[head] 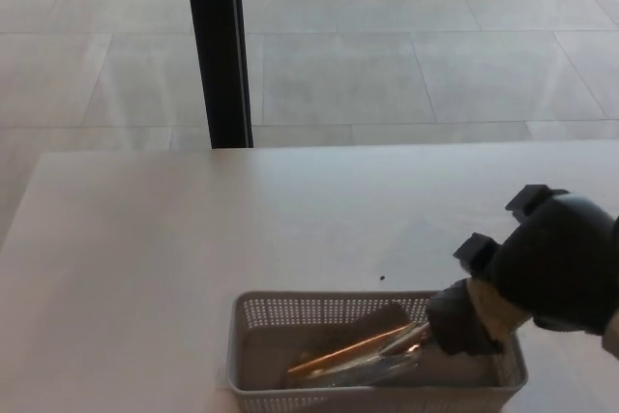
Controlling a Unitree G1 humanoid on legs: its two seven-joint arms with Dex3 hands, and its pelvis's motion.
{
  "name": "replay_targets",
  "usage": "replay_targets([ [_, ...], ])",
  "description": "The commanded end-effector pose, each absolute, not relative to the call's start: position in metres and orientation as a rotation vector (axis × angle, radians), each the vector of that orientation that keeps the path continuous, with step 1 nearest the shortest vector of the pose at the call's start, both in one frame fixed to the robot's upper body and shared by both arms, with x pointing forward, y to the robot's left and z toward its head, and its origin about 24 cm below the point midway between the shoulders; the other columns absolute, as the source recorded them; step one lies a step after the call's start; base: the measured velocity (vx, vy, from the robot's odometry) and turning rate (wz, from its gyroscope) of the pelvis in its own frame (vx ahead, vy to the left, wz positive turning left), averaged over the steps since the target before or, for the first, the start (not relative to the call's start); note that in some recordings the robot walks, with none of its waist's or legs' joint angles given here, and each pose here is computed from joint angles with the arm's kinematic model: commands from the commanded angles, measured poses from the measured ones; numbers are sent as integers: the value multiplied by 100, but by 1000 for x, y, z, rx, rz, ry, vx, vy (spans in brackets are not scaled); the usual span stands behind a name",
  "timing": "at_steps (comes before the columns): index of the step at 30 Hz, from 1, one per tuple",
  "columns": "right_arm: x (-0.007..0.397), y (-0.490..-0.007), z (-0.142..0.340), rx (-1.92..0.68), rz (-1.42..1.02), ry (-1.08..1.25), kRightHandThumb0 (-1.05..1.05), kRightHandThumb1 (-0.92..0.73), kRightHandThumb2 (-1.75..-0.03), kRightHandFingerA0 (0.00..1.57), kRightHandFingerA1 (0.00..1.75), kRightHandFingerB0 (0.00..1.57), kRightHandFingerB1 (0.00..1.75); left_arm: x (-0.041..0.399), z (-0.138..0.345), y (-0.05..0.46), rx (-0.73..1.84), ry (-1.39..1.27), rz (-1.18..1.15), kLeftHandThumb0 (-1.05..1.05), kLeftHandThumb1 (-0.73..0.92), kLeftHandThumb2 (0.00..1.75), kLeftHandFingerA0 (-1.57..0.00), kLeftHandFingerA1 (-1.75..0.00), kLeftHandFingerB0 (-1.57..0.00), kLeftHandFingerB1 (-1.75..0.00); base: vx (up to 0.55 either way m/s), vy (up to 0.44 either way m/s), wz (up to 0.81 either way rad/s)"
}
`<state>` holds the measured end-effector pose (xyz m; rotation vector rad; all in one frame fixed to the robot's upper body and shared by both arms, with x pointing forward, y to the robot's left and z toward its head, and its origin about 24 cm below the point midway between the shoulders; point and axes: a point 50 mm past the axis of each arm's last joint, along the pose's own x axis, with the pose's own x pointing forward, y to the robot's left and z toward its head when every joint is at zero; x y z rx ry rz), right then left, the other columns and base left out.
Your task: A garden tool is kept on the righthand side and a container is kept on the lefthand side on a desk infront of the robot. the robot uses its right hand to pick up the garden tool and makes a scooping motion inside the container
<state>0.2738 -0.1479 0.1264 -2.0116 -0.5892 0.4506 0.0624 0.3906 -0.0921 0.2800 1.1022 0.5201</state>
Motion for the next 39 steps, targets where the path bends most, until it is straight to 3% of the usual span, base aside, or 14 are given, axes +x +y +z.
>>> replay_targets([
  [1,256,-114,74,-1898,604,12,-43,-77,-77,91,163,71,72,63,-88,395,281,1084,514,-52,59,58,-70,-96,-63,-47,0,0,0],
  [3,255,-112,71,-1877,609,13,-42,-77,-79,90,165,77,82,63,-88,395,277,1087,518,-51,59,58,-69,-83,-65,-47,0,0,0],
  [4,255,-110,68,-1860,611,24,-42,-77,-79,90,166,77,85,63,-87,397,285,1082,517,-53,59,57,-71,-98,-68,-47,0,0,0],
  [6,254,-109,68,-1854,611,32,-42,-77,-79,90,166,77,85,63,-86,397,288,1080,517,-53,59,57,-71,-98,-68,-47,0,0,0],
  [8,253,-108,63,-1782,579,32,-41,-74,-82,91,163,71,73,62,-87,396,291,1081,508,-53,60,58,-61,-66,-65,-46,0,0,0],
  [9,253,-107,61,-1716,553,19,-34,-63,-85,94,168,80,83,61,-87,396,285,1083,507,-51,60,58,-70,-80,-65,-47,0,0,0],
  [10,253,-108,59,-1630,511,-9,-33,-59,-91,95,172,80,120,61,-88,396,278,1084,509,-52,60,58,-72,-79,-65,-47,0,0,0],
  [13,253,-110,57,-1531,466,-19,-33,-58,-96,91,174,82,123,61,-87,396,275,1084,508,-52,60,58,-67,-73,-61,-46,0,0,0],
  [15,254,-117,57,-1373,388,-32,-31,-59,-93,93,172,85,89,62,-86,398,285,1085,515,-53,60,58,-69,-90,-62,-47,0,0,0],
  [18,255,-127,60,-1188,302,-44,-32,-53,-101,93,175,90,100,62,-85,398,297,1082,509,-52,60,58,-69,-83,-64,-48,0,0,0],
  [20,256,-139,63,-1057,209,-66,-31,-52,-111,93,175,79,158,60,-85,399,317,1092,493,-53,62,58,-61,-74,-60,-45,0,0,0],
  [21,256,-146,67,-960,165,-57,-30,-52,-119,92,175,74,168,59,-85,399,316,1094,486,-54,62,59,-62,-70,-60,-46,0,0,0],
  [36,267,-195,116,-444,-81,-176,-18,-48,-125,94,175,80,161,54,-87,398,296,1110,501,-51,61,58,-68,-77,-62,-46,0,0,0],
  [39,271,-204,143,-448,-113,-220,-13,-51,-122,92,175,77,159,52,-87,398,329,1122,490,-53,62,59,-57,-62,-63,-45,0,0,0],
])
